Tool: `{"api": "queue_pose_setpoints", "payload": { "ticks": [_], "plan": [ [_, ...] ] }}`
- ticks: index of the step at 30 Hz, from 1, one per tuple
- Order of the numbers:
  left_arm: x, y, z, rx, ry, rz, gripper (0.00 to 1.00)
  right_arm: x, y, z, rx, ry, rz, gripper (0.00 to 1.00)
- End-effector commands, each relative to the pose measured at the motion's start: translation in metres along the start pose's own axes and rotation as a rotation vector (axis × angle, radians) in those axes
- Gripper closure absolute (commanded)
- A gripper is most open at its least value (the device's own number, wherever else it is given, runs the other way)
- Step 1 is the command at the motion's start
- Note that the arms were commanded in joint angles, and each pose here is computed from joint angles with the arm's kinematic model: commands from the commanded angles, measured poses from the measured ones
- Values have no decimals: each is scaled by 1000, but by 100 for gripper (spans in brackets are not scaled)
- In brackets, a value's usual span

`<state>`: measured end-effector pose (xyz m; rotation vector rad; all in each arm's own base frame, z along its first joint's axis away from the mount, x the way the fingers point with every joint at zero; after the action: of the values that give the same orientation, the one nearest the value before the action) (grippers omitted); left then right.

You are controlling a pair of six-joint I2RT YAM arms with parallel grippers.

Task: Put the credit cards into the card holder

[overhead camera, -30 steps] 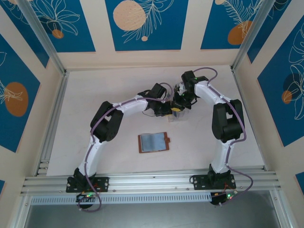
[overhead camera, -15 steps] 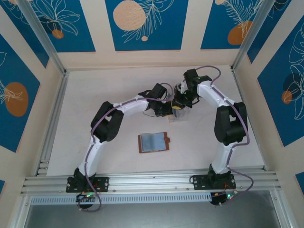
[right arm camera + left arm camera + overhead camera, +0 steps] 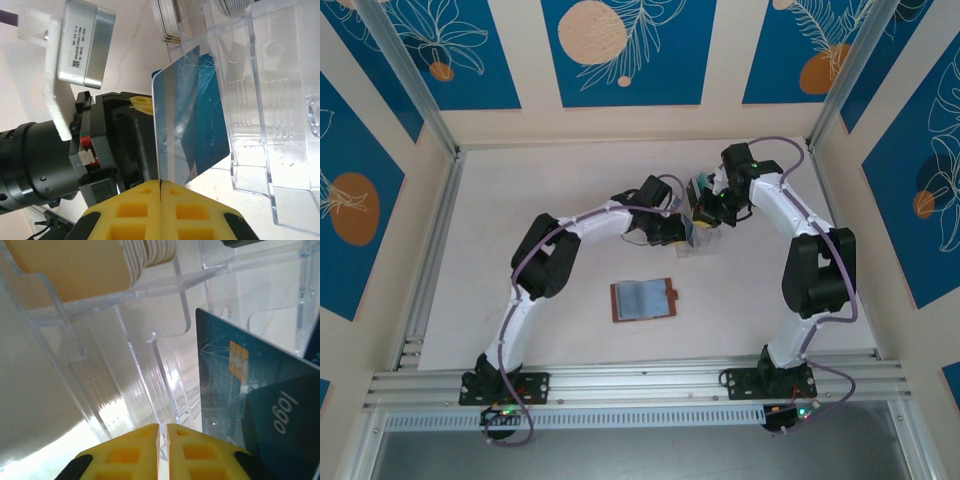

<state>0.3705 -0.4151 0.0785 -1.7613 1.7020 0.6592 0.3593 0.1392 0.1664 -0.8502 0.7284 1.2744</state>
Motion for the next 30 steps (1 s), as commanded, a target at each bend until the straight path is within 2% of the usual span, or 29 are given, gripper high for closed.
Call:
{"api": "queue_pose_setpoints", "payload": {
  "ticks": [1, 11, 17, 21, 25, 30],
  "plan": [
    [-20, -5, -20, 0, 98, 2, 88, -13, 4, 4, 8, -12, -9, 100],
    [-64, -11, -23, -20, 156, -38, 88, -29, 2, 4, -7, 36, -55, 100],
    [-73, -10, -10, -53, 150, -50, 88, -37, 3, 6, -20, 67, -74, 100],
    [-94, -4, -3, -58, 165, -72, 88, -44, 11, 18, -65, 79, -85, 100],
    [-113, 19, 5, -26, 142, -55, 88, -47, 28, 46, -167, 57, -91, 100],
    [-130, 73, 34, 29, 0, -13, 87, -27, 68, 76, -292, 7, -17, 100]
  ]
}}
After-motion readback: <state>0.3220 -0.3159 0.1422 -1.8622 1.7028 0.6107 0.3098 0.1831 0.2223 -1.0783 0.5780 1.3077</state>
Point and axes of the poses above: each hand's point on the last joint's axis, 136 mm out from that joint toward the fingers, its own x axis out along the fingers, its own z axis along the line the jaws close on, y = z × x, the point moved 3 cm from there along -x, back along the fingers, and after that the axes turned 7 degrees about -x, right-handed, at the moved point
